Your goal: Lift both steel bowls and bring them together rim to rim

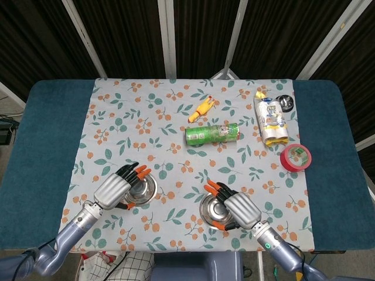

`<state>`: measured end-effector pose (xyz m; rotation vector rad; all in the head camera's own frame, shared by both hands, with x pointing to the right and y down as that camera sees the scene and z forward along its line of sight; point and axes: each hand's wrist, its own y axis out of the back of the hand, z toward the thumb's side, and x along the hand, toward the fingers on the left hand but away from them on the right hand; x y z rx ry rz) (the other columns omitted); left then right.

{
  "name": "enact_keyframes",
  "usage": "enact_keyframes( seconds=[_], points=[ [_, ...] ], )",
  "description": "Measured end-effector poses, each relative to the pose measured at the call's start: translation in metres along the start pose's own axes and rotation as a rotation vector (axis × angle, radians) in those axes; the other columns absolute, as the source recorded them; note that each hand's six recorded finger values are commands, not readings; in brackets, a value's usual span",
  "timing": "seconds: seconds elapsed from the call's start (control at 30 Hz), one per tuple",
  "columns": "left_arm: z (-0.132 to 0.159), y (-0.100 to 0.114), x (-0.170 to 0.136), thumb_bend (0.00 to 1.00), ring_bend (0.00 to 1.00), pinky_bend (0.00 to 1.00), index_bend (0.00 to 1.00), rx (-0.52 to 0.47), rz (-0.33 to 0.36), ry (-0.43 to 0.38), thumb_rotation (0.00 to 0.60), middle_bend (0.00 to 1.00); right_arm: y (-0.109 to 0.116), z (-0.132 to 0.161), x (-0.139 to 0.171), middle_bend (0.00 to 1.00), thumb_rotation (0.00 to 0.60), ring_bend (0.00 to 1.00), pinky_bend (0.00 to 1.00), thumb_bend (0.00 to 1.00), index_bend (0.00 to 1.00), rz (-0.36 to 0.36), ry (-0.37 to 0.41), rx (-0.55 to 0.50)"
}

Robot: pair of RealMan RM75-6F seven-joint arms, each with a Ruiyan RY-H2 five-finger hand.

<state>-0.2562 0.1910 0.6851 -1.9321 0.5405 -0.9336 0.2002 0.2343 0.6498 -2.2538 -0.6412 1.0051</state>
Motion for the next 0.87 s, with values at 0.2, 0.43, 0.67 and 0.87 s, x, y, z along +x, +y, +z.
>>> enact_keyframes(
  seconds=[0.2, 0.43, 0.67, 0.87],
  points=[
    [0.007, 0.013, 0.0, 0.01, 0.0, 0.12, 0.0, -0.034, 0.029, -0.014, 0.512, 0.0, 0.009, 0.014, 0.001, 0.0, 0.336, 0.0, 0.33, 0.35, 0.0, -0.025, 0.03, -0.025],
    [-0.004, 0.052, -0.036, 0.03, 0.0, 0.09, 0.0, -0.031, 0.139, 0.035, 0.58, 0.0, 0.048, 0.011, 0.012, 0.0, 0.437, 0.0, 0.16, 0.35, 0.0, -0.182, 0.011, 0.06],
    [-0.051, 0.07, -0.124, 0.04, 0.0, 0.07, 0.0, 0.101, 0.168, 0.353, 0.593, 0.0, 0.082, -0.051, 0.076, 0.0, 0.466, 0.0, 0.08, 0.35, 0.0, -0.383, -0.258, 0.252],
    [-0.092, 0.081, -0.195, 0.04, 0.0, 0.07, 0.0, 0.118, 0.145, 0.637, 0.592, 0.0, 0.083, -0.108, 0.143, 0.0, 0.468, 0.0, 0.08, 0.35, 0.0, -0.371, -0.505, 0.368]
  ],
)
